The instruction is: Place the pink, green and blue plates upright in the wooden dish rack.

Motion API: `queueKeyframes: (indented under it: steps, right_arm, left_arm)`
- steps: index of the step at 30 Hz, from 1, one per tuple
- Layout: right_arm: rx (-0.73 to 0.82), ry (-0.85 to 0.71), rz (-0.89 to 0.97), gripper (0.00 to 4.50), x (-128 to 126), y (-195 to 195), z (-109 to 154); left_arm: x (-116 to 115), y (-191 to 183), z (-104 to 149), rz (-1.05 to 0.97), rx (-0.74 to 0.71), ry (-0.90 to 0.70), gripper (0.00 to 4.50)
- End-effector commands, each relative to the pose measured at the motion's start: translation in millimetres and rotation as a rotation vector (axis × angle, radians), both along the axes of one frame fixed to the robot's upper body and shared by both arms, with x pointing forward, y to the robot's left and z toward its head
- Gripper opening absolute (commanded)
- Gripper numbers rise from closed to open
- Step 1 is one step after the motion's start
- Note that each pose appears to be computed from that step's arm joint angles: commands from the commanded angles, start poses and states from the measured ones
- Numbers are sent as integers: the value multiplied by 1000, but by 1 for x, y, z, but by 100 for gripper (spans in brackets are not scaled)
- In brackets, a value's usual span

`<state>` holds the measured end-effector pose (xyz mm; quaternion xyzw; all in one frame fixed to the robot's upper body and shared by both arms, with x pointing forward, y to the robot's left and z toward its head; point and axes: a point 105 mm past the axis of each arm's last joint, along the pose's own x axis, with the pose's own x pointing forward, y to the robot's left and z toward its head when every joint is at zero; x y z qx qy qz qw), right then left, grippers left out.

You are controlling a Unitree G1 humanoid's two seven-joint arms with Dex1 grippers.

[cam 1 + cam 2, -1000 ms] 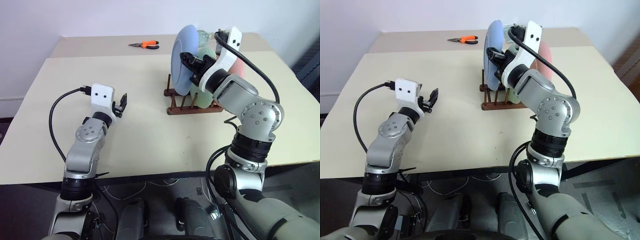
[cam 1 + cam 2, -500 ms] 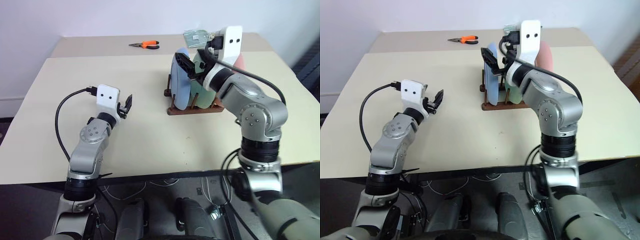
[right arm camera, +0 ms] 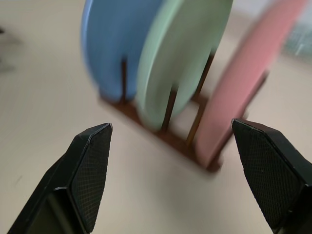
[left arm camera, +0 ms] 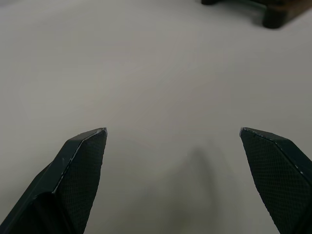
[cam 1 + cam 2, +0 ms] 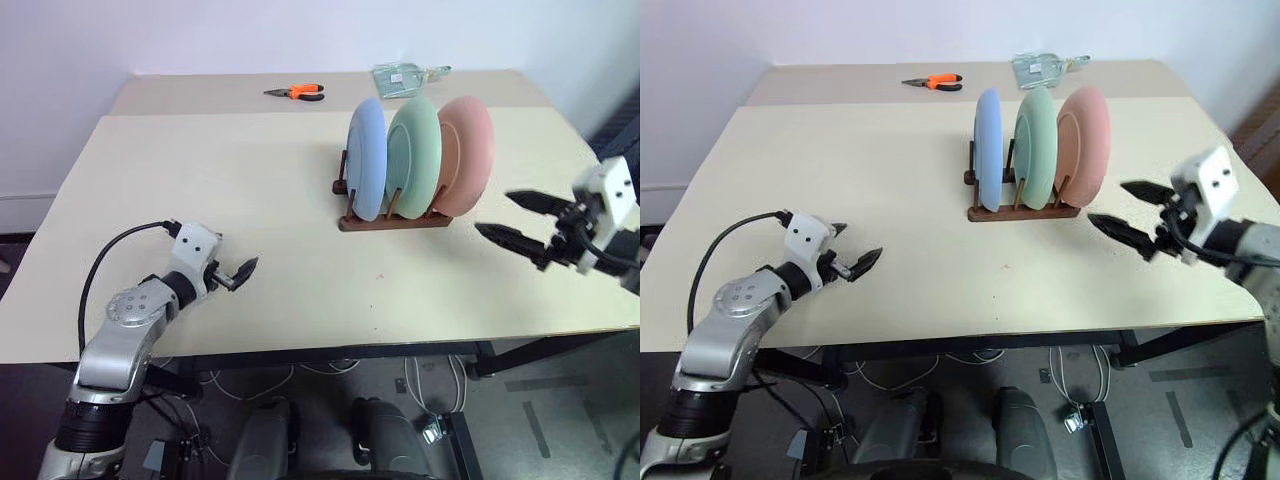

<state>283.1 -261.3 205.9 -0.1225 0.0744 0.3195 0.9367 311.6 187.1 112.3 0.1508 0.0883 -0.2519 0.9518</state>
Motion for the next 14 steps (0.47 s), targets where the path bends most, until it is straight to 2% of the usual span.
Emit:
queueKeyframes:
  steps: [1,10,14]
  right_arm:
    - [-12,-5,-38,399,-1,-13,-13]
    - [-8,21,-35,399,10,-15,-44]
    - [-5,20,-22,399,18,-11,-49]
  left_arm:
    - [-5,4,3,-36,35,-16,448]
    - [-7,-3,-2,-47,12,-10,448]
    - [-8,-6,-3,-35,-1,-18,448]
